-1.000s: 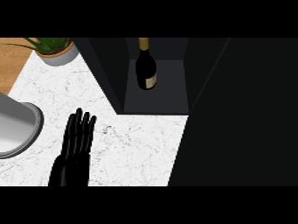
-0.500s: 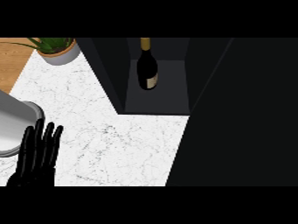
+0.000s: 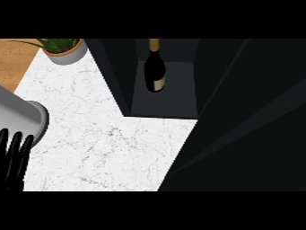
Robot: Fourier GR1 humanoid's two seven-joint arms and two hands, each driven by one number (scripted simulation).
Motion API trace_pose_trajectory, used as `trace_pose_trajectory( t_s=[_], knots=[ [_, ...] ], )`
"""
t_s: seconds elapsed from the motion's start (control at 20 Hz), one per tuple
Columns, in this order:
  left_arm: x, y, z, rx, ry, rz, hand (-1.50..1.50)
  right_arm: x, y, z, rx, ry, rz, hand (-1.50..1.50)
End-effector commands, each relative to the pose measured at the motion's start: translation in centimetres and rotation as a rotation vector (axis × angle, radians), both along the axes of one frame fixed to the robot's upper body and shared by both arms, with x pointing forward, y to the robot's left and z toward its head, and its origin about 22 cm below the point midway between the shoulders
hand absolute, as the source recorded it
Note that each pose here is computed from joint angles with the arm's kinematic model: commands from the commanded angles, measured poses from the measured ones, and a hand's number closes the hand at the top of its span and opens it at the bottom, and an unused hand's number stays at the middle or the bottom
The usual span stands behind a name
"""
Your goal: Pick up the wine, place it into the cabinet and close the cabinet
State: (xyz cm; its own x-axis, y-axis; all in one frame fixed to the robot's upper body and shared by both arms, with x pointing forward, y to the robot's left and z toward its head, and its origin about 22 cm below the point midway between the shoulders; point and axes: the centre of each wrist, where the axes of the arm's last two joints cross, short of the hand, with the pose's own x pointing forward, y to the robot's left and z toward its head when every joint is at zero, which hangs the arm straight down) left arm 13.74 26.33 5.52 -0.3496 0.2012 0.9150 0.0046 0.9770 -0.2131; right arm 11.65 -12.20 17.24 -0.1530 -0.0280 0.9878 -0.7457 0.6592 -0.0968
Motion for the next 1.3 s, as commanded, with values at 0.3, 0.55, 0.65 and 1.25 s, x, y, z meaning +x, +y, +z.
trace_pose_trajectory(
  t_s=[0.3, 0.55, 0.65, 1.25],
  knots=[
    [-0.3, 5.7, 1.3, 0.002, 0.002, -0.050, -1.50, 1.8, 7.0, 1.8, 0.043, -0.064, 0.050, 1.50],
    [-0.2, 7.1, 2.1, 0.002, -0.040, -0.052, -1.50, 5.3, 9.7, 3.2, 0.030, -0.034, 0.005, 1.50],
    [0.2, 7.1, 2.3, -0.011, -0.047, -0.061, -1.50, 6.7, 11.0, 4.4, 0.013, -0.014, 0.005, 1.50],
    [0.8, 9.8, 3.4, -0.003, -0.048, -0.083, -1.50, 15.9, 17.5, 11.1, -0.029, 0.018, 0.023, 1.50]
  ],
)
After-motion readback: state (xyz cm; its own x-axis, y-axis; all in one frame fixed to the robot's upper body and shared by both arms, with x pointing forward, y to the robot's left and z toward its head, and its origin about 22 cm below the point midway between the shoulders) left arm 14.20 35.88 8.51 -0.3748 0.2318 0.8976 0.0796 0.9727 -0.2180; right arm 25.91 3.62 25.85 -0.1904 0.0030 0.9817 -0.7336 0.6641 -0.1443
